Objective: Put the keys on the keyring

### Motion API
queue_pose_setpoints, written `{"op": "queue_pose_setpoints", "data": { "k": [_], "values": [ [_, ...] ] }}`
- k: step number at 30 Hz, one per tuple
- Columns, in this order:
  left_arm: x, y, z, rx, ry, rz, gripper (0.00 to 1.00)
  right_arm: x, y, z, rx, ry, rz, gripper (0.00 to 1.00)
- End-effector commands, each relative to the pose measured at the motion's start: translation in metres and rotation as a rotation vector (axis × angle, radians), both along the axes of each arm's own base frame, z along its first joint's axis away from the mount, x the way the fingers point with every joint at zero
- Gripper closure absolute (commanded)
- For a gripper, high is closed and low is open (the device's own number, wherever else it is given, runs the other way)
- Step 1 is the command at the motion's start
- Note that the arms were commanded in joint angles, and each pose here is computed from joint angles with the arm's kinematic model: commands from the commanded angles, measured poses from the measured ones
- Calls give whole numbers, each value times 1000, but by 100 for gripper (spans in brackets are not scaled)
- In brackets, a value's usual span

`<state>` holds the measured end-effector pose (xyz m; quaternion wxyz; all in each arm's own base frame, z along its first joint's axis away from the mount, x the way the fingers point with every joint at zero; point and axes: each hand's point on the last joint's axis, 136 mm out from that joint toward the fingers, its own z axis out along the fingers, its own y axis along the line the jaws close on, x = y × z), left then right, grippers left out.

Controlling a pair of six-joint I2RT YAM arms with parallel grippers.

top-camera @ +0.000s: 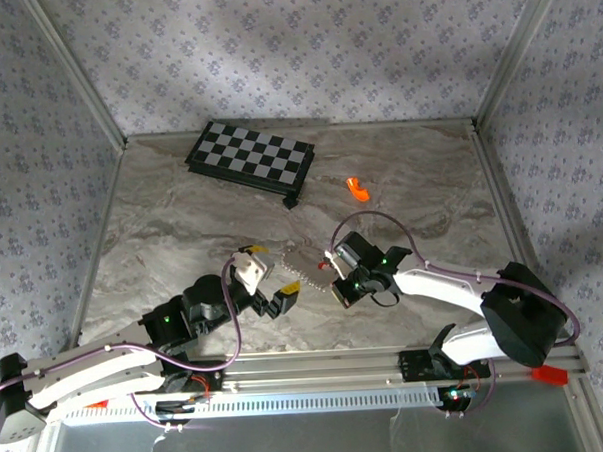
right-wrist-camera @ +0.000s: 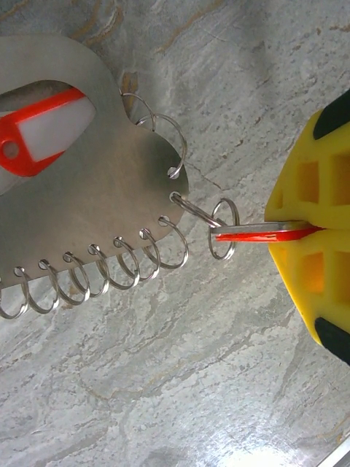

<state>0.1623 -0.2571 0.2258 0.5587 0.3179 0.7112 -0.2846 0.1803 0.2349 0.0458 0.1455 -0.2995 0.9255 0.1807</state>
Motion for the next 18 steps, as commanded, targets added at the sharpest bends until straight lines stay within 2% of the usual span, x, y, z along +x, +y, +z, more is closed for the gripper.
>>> {"op": "queue_pose_setpoints", "data": {
  "k": [1, 18],
  "values": [
    [-3, -3, 7, -36, 1, -15, 1, -1, -1, -1, 4, -2, -23, 100],
    [0, -2, 9, -29, -6, -1, 1, -11, -15, -16, -38, 18, -58, 98]
  ]
}}
